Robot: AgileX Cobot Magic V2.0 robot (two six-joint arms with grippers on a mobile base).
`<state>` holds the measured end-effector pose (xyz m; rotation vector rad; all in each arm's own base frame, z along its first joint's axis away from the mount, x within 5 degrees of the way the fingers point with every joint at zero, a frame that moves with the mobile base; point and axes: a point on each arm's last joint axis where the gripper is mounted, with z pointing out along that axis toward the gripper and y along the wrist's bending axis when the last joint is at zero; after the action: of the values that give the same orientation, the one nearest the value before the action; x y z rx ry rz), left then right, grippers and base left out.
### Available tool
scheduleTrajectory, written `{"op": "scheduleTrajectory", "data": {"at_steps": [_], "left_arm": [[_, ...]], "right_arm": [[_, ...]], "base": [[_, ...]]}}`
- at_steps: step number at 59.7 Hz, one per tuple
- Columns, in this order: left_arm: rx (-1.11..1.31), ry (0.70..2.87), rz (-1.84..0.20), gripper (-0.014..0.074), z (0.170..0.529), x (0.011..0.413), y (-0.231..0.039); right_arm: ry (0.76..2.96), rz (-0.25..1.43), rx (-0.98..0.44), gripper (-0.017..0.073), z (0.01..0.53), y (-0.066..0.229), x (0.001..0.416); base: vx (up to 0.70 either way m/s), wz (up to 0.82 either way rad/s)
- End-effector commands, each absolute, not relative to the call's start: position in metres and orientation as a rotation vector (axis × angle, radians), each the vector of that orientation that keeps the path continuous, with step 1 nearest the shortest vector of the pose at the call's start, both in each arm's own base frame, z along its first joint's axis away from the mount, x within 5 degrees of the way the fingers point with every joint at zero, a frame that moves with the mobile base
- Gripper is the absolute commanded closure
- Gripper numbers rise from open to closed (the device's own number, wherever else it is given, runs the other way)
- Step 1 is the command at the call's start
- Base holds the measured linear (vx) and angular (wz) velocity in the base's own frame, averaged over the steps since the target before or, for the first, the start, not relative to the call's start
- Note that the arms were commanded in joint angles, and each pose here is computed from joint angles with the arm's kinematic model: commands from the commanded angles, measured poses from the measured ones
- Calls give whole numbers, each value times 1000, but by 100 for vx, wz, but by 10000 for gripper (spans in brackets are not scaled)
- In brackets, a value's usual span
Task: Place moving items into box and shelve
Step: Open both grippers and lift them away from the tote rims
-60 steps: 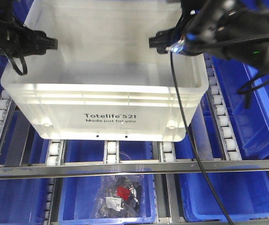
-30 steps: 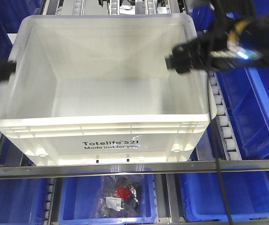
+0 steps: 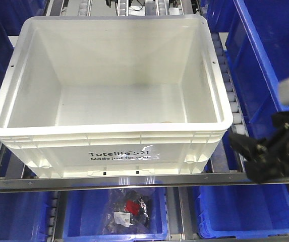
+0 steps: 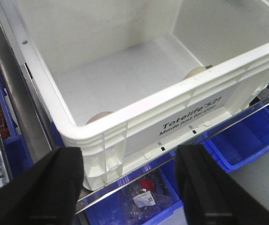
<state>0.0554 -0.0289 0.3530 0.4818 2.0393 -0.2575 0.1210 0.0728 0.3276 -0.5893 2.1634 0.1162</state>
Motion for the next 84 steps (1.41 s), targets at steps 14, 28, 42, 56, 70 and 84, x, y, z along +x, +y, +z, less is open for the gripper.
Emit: {"op": "scheduleTrajectory", "data": {"at_steps": [14,28,42,56,70,84], "left_arm": [[425,1984,-296,72,359,50,-27],[358,2029,-237,78,356,51,-21],[362,2044,-224,239,354,51,-20],[367,2072,-225,484,352,49,-20],[370,2085,-223,595,351,49,-20],[364,2072,-219,608,349,45,-18]], "right_arm": [[2042,96,-642,76,324,48,94],[2038,138,-702,263,323,49,86],[2046,162,-712,520,323,50,85],[2097,149,-716,575,319,48,83],[2118,139,-719,575,318,47,82],[2118,139,-719,575,318,47,82]], "base": [[0,0],[0,0],[0,0],[0,0],[0,0],[0,0]]}}
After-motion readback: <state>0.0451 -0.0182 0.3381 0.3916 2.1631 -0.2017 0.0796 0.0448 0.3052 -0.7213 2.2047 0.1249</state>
